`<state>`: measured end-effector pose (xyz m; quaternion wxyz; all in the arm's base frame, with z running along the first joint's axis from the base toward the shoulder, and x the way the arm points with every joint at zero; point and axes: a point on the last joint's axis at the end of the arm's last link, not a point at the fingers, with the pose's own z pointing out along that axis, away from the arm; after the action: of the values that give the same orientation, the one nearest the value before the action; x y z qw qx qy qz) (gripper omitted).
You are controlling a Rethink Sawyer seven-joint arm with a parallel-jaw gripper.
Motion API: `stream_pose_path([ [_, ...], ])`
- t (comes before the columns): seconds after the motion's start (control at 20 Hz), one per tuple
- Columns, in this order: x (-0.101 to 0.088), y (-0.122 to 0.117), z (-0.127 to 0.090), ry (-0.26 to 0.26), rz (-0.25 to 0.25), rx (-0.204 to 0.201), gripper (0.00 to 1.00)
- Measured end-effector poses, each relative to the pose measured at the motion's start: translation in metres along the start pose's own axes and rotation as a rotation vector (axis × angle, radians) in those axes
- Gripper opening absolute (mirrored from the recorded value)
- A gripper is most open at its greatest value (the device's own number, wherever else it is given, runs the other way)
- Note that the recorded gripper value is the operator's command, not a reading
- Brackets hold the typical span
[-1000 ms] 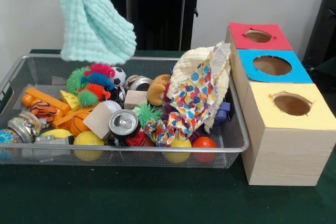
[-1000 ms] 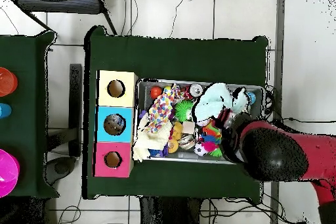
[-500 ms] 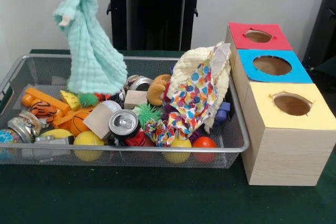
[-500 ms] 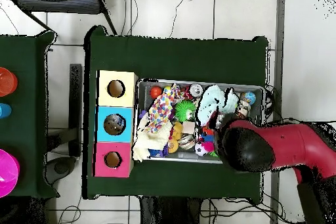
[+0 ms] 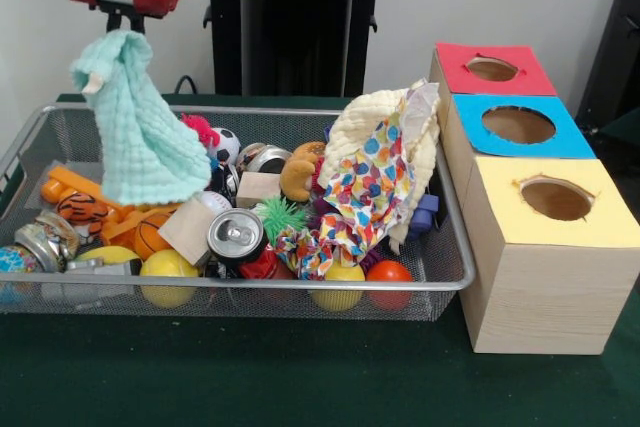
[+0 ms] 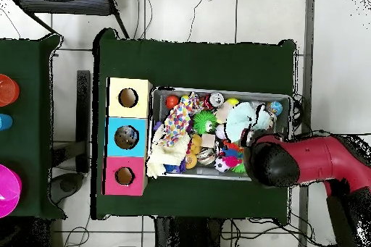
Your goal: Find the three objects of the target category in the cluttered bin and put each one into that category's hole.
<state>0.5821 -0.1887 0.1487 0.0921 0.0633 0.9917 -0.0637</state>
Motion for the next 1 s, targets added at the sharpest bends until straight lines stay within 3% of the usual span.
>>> stream_pose_path([
  [0.45, 0.016, -0.026, 0.006, 0.033, 0.006, 0.072, 0.00],
  [0.65, 0.028, -0.044, 0.013, 0.079, 0.041, 0.100, 0.00],
  [1.0, 0.054, -0.056, 0.049, 0.160, 0.080, 0.083, 0.00],
])
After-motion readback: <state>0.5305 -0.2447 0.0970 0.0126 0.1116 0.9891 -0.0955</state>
